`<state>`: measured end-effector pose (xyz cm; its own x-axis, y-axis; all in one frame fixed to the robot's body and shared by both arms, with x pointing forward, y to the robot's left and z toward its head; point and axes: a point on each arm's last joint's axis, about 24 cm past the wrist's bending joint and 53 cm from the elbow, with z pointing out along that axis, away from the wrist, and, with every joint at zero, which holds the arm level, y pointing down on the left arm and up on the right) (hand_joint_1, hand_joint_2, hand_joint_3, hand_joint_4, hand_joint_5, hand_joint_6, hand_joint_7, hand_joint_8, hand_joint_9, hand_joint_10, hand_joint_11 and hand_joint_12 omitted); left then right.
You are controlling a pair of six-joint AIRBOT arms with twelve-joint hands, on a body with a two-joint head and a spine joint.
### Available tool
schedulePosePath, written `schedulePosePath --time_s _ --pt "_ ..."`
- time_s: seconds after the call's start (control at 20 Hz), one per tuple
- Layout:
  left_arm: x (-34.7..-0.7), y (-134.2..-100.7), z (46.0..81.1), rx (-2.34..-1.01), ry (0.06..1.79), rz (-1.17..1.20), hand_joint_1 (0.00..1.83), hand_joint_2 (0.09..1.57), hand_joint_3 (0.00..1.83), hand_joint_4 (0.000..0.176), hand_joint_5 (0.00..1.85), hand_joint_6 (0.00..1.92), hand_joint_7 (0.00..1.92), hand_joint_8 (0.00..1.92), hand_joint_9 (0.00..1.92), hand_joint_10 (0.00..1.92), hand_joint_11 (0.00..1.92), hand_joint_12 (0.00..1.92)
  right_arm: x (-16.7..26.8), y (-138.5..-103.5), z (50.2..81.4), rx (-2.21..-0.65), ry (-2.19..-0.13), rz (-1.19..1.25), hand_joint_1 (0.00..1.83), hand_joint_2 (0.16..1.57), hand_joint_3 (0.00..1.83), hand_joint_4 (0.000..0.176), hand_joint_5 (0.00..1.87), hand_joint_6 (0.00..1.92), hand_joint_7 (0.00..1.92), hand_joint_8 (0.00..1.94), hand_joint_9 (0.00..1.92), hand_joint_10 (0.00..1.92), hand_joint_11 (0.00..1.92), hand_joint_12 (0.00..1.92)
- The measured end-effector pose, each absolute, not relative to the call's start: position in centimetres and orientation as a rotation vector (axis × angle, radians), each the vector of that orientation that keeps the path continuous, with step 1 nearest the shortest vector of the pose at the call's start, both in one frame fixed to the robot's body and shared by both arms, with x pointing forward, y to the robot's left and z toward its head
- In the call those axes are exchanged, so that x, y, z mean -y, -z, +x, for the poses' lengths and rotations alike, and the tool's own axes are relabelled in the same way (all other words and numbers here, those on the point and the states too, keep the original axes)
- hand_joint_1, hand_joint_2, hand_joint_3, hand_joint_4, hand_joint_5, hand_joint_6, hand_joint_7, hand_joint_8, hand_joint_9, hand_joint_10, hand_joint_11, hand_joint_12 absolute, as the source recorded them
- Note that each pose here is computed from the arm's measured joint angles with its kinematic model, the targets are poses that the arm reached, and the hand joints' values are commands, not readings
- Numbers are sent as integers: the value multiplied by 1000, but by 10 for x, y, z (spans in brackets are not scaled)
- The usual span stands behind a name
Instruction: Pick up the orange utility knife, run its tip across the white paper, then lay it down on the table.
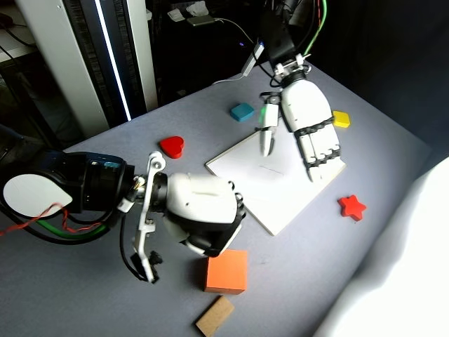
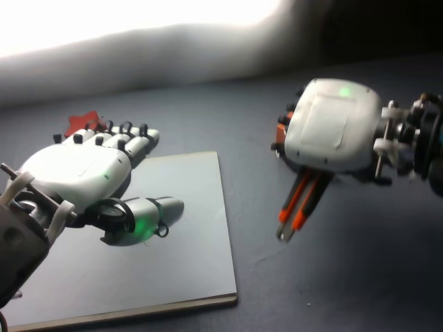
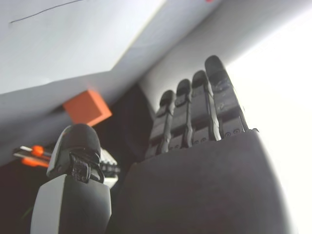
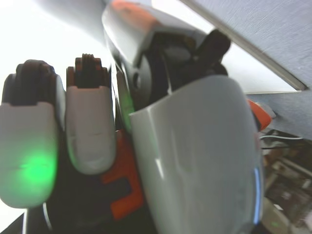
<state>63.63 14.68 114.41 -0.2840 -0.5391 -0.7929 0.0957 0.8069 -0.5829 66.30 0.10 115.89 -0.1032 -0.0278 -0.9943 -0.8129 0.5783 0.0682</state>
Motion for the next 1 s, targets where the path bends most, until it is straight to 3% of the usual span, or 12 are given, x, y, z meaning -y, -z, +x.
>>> schedulePosePath --time_s 0.15,0.3,0.35,0.4,0.45,0.55,0.7,0.8,0.85,0.9,0.95,1.0 --pt "-150 -1139 633 -1767 628 -350 105 1303 1 0 33 1 55 0 57 2 0 462 -5 -1133 646 -1600 -785 -769 1525 869 941 176 1447 1921 1613 1941 1777 1921 1831 1921" --pt "-154 -1133 629 -1769 623 -382 90 1305 2 0 20 0 39 0 46 0 0 448 -1 -1128 646 -1611 -768 -772 1448 821 971 176 1248 1921 1408 1941 1566 1921 1596 1921" --pt "-155 -1133 628 -1766 621 -386 98 1303 0 0 31 4 51 5 52 3 0 451 0 -1129 646 -1608 -767 -770 1250 619 1444 0 990 1859 1131 1941 1457 1921 1480 1921" --pt "-156 -1133 628 -1762 619 -388 102 1302 0 0 34 5 57 6 53 3 0 452 0 -1129 646 -1604 -765 -773 1220 588 1494 0 918 1792 1059 1941 1377 1921 1385 1921" --pt "-157 -1134 628 -1759 616 -393 105 1302 0 0 32 3 65 6 53 2 0 429 0 -1126 645 -1606 -767 -775 1209 644 1374 0 839 1723 981 1941 1248 1921 1197 1921" --pt "-158 -1134 628 -1756 614 -395 105 1304 1 0 26 0 72 7 58 4 0 423 -1 -1123 642 -1606 -755 -796 1167 764 1206 0 698 1789 883 1941 1059 1921 1007 1921" --pt "-158 -1133 628 -1758 617 -395 117 1301 0 0 29 2 67 3 48 0 0 433 0 -1124 640 -1606 -756 -797 1044 1020 840 0 505 1918 654 1918 689 1921 669 1921" --pt "-160 -1133 628 -1759 612 -398 125 1298 0 0 47 6 73 2 52 1 0 469 3 -1127 636 -1606 -756 -798 958 1291 370 19 413 1863 472 1937 436 1921 487 1921" --pt "-160 -1132 628 -1759 610 -395 118 1301 0 0 40 2 69 0 51 1 0 463 5 -1128 635 -1605 -756 -798 948 1186 295 0 158 1626 175 1702 203 1921 311 1921" --pt "-160 -1131 628 -1762 610 -398 132 1299 0 0 48 5 85 6 59 4 0 461 7 -1130 634 -1605 -754 -797 864 1114 287 0 31 1253 77 1388 61 1784 110 1921" --pt "-160 -1130 627 -1763 609 -396 126 1298 0 0 53 6 87 5 60 4 0 461 9 -1133 632 -1602 -754 -797 788 1065 279 0 5 839 21 1051 11 1491 21 1921" --pt "-161 -1130 627 -1765 609 -399 126 1301 0 0 50 4 87 3 58 2 0 423 10 -1136 630 -1600 -755 -797 734 1033 274 0 0 588 30 822 1 1271 3 1839"
